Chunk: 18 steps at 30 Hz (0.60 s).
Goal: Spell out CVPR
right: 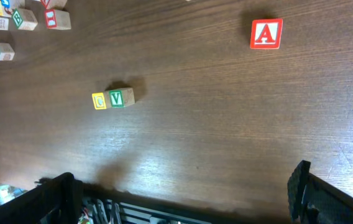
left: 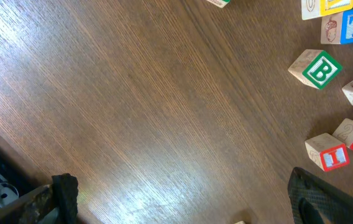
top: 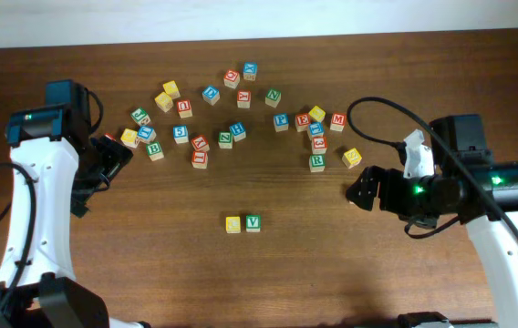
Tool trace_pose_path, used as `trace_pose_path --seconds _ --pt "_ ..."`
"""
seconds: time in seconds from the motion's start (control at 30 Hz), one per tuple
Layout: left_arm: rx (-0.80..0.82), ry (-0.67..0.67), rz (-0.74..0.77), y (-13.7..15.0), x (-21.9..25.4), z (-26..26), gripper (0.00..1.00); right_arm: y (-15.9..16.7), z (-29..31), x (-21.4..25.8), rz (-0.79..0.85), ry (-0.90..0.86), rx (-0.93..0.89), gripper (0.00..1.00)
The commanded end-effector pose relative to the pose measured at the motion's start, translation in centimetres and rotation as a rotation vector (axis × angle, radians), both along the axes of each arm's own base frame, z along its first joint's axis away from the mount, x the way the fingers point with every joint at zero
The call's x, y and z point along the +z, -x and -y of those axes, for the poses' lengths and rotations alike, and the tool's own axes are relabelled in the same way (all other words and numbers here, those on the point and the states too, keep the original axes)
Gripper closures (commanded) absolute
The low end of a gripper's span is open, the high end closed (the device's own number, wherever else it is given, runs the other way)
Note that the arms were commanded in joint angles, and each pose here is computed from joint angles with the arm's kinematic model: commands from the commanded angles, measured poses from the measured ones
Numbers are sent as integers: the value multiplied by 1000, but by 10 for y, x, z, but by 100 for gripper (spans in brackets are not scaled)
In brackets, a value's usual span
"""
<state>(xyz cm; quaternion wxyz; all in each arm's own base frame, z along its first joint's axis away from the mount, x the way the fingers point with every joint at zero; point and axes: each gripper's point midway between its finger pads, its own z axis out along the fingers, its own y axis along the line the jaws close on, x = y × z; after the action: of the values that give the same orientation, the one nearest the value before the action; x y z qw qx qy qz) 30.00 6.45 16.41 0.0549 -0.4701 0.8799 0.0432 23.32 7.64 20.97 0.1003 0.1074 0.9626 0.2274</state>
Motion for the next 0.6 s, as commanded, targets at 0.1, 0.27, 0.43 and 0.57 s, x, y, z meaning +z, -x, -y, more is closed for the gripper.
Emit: trace_pose_path --seconds 0.1,0.27,0.43,0.57 --pt "16 0 -3 1 -1 -2 1 -1 -3 5 5 -26 4 1" --pt "16 0 -3 1 -1 -2 1 -11 18 23 41 -77 -102 2" --pt "16 0 -3 1 -1 -2 1 -11 48 24 21 -76 -229 2" --pt "16 0 -3 1 -1 -2 1 -11 48 24 21 -77 -229 2"
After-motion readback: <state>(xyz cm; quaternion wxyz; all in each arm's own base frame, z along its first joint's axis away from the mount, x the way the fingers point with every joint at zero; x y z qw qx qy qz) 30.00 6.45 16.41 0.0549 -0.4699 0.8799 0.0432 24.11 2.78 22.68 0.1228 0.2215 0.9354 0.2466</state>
